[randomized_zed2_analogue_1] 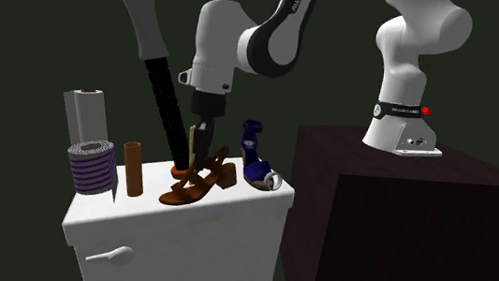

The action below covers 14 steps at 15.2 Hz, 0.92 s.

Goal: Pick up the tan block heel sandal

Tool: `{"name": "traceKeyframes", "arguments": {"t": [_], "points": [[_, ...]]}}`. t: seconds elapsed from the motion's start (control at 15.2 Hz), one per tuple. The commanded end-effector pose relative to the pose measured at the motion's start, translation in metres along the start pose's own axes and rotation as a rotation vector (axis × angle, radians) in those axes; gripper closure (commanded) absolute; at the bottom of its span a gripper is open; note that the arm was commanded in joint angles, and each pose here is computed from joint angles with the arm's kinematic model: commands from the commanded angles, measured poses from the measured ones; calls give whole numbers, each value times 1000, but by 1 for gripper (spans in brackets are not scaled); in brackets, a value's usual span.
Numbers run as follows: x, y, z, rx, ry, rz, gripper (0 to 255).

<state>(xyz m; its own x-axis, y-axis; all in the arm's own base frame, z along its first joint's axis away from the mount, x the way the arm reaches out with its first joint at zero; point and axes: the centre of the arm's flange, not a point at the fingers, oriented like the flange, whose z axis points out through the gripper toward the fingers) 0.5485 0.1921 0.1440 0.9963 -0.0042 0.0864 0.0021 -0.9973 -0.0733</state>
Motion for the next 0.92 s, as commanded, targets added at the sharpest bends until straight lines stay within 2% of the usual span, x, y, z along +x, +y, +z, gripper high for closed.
{"name": "traceKeyframes", "arguments": {"t": [0.0, 0.73, 0.86], "points": [[0, -1, -10, 0, 0, 0, 255], [5, -5, -67, 0, 0, 0, 255], [5, -5, -68, 0, 0, 0, 255]]}}
